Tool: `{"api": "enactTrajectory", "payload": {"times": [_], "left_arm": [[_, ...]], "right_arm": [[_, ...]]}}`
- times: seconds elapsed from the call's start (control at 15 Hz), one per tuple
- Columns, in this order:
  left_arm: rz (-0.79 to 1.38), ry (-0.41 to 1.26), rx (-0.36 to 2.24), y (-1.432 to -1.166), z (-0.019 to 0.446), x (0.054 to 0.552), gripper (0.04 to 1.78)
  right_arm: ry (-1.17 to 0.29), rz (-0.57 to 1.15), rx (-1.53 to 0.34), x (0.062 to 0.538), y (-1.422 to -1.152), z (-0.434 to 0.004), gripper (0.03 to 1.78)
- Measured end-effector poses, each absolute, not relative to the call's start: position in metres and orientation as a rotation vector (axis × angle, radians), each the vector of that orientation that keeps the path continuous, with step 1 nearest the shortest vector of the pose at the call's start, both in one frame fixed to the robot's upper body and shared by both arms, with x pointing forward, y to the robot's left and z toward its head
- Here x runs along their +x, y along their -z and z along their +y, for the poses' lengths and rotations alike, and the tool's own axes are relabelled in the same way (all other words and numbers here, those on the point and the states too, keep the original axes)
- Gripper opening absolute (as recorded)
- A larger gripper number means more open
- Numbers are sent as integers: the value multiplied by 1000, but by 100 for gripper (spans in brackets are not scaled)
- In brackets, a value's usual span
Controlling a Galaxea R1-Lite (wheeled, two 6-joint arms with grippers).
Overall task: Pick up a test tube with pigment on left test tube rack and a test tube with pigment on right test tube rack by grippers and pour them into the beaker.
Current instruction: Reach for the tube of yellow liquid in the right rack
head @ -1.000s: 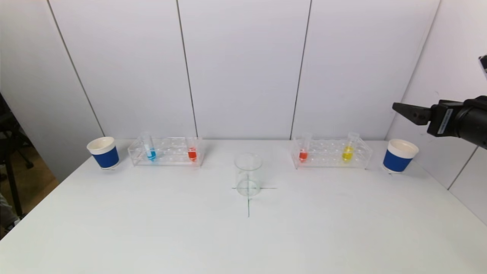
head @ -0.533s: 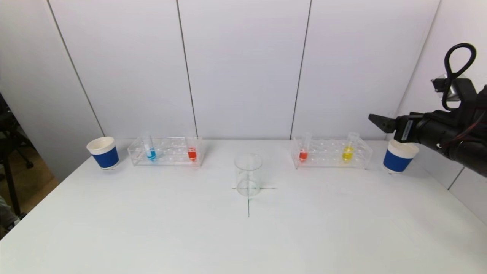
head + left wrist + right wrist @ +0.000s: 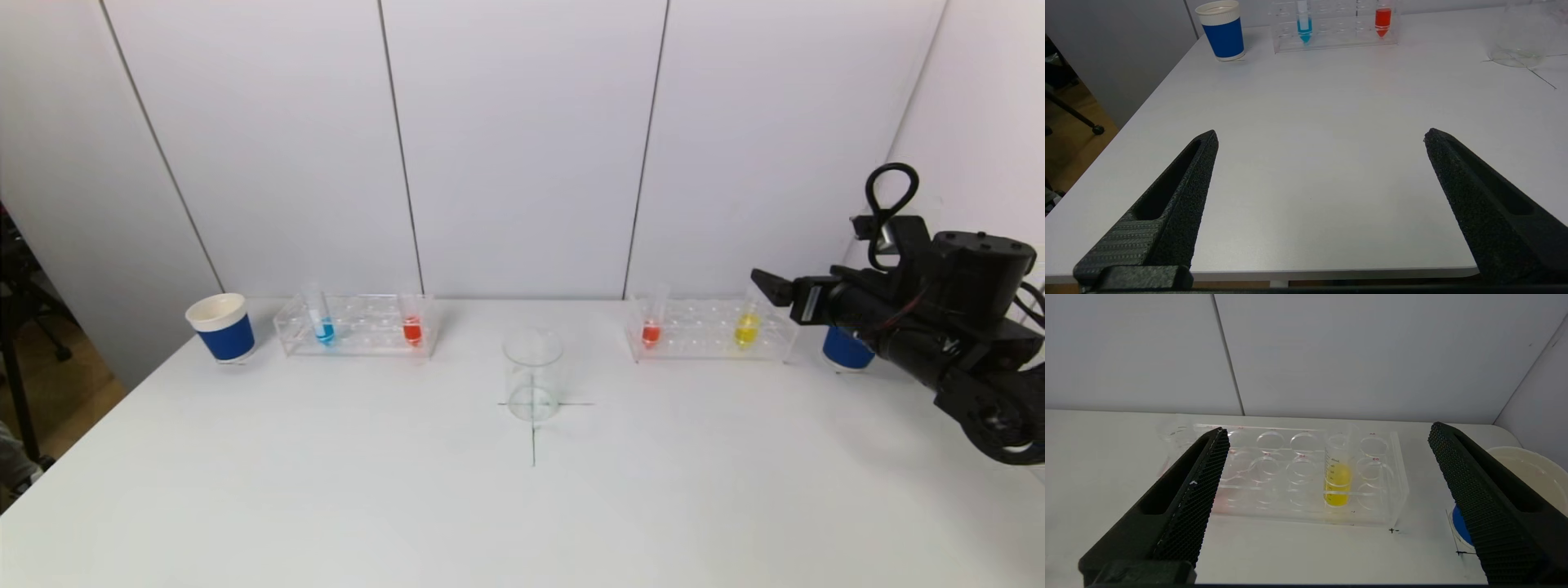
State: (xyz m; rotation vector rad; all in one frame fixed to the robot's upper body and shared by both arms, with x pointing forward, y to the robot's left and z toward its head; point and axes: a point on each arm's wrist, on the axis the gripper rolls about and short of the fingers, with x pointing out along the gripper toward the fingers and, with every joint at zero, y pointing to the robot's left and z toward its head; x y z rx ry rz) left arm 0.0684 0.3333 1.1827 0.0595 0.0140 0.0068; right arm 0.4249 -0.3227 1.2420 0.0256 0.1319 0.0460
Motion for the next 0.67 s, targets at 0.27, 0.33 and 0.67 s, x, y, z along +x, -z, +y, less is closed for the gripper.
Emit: {"api": "enactTrajectory", "payload": {"times": [0.27, 0.33, 0.67], "left_arm": [[14, -7, 59, -1183, 333, 68, 176], [14, -7, 59, -1183, 333, 68, 176], [14, -7, 60, -1183, 333, 68, 176]], "right_arm": [[-38, 144, 25, 432, -1225, -316, 177], [-36, 143, 27, 434, -1222, -315, 177], [-16, 121, 29, 444, -1207, -315, 177]]}}
